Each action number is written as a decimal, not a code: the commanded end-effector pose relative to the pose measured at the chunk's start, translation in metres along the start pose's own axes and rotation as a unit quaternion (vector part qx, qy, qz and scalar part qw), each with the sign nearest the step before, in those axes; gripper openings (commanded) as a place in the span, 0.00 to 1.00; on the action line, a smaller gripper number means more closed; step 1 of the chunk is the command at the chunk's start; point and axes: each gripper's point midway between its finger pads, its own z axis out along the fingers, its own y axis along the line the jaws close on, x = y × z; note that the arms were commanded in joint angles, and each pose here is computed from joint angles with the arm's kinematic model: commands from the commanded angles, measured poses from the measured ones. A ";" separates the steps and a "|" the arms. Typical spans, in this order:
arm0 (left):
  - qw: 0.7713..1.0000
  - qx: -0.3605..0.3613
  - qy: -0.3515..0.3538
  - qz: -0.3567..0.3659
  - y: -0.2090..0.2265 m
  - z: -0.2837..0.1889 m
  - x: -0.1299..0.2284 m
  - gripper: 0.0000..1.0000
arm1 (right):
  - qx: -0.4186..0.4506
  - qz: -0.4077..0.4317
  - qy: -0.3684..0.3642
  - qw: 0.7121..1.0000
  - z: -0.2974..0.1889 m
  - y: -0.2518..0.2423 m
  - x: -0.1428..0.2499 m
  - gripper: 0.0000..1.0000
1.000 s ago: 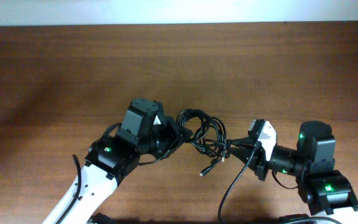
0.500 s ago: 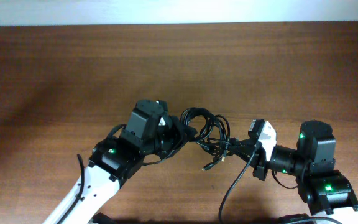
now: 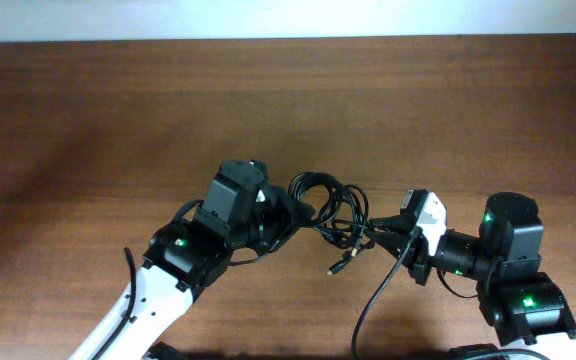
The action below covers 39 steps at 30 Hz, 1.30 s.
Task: Untangle cables
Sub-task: 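Grasp a hanging cable strand with the right gripper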
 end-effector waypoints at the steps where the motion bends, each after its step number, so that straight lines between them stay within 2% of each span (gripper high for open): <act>1: 1.000 0.011 0.001 -0.001 -0.011 -0.002 0.000 0.00 | 0.009 -0.005 -0.003 1.000 -0.002 -0.003 -0.005 0.09; 3: 1.000 0.011 0.001 -0.001 -0.011 -0.002 0.000 0.00 | 0.008 -0.005 -0.002 1.000 -0.002 -0.003 -0.005 0.04; 14: 1.000 0.007 0.002 -0.001 -0.009 -0.002 0.001 0.00 | 0.003 0.025 0.019 0.999 -0.002 0.001 0.007 0.04; 18: 1.000 0.005 0.002 0.002 -0.008 -0.002 0.001 0.00 | 0.074 0.066 0.046 0.994 -0.004 -0.022 0.018 0.04; 25: 1.000 0.003 0.001 0.002 -0.007 -0.002 0.001 0.00 | 0.170 0.061 0.076 0.981 -0.014 -0.054 0.029 0.04; 35: 1.000 -0.011 -0.020 0.010 -0.001 -0.002 -0.007 0.00 | 0.211 0.052 0.081 0.973 -0.019 -0.068 0.028 0.04; 39: 0.998 -0.038 -0.043 0.002 0.011 -0.004 -0.014 0.00 | 0.263 0.080 0.091 0.957 -0.028 -0.083 0.035 0.04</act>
